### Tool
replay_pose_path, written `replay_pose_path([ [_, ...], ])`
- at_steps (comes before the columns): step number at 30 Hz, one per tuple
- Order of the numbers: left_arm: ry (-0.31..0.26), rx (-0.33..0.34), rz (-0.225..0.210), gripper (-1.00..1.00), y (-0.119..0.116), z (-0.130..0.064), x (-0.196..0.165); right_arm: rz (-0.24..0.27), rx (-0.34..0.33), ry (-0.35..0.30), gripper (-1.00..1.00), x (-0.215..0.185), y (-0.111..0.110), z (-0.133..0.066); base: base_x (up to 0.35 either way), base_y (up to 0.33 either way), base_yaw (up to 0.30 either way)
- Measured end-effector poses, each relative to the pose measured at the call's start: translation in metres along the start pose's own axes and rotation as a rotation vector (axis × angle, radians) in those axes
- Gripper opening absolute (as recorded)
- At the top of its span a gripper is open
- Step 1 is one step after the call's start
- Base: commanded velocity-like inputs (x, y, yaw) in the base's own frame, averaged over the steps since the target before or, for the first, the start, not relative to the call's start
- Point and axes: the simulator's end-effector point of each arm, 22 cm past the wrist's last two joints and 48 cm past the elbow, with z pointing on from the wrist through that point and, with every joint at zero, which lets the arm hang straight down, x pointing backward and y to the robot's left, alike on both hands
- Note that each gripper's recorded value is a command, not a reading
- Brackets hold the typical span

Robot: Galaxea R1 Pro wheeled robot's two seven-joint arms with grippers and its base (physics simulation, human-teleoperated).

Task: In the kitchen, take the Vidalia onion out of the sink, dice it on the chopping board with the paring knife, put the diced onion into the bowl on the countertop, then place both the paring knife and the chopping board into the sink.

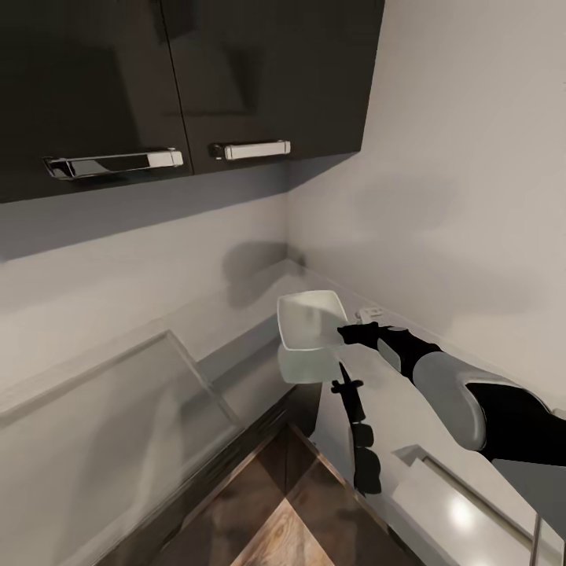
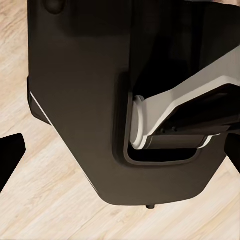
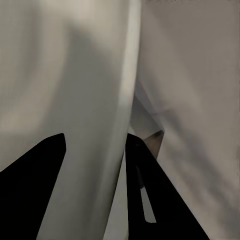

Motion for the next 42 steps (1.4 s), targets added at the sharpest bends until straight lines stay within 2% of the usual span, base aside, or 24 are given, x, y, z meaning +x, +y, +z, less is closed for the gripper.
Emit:
replay_pose_path([
  [9, 0.002, 0.001, 0.000, 1.00, -0.0002, 0.0000, 0.0003, 0.000, 0.000, 0.000, -1.00, 0.0002, -0.0001, 0.0005, -0.087, 0.000, 0.000],
  [17, 0.002, 0.000, 0.000, 1.00, -0.0002, -0.0001, 0.0006, 0.000, -0.001, 0.001, -1.00, 0.0003, 0.0008, 0.0010, -0.328, 0.000, 0.018],
  [30, 0.015, -0.001, -0.003, 1.00, 0.0002, -0.0017, 0.0063, 0.001, -0.004, 0.006, -1.00, 0.0035, 0.0021, 0.0034, -0.341, 0.000, 0.239],
  [42, 0.000, -0.001, 0.000, 1.00, 0.0013, 0.0004, 0.0019, -0.002, -0.003, -0.009, -1.00, -0.0061, 0.0031, -0.0026, -0.341, 0.000, 0.053],
])
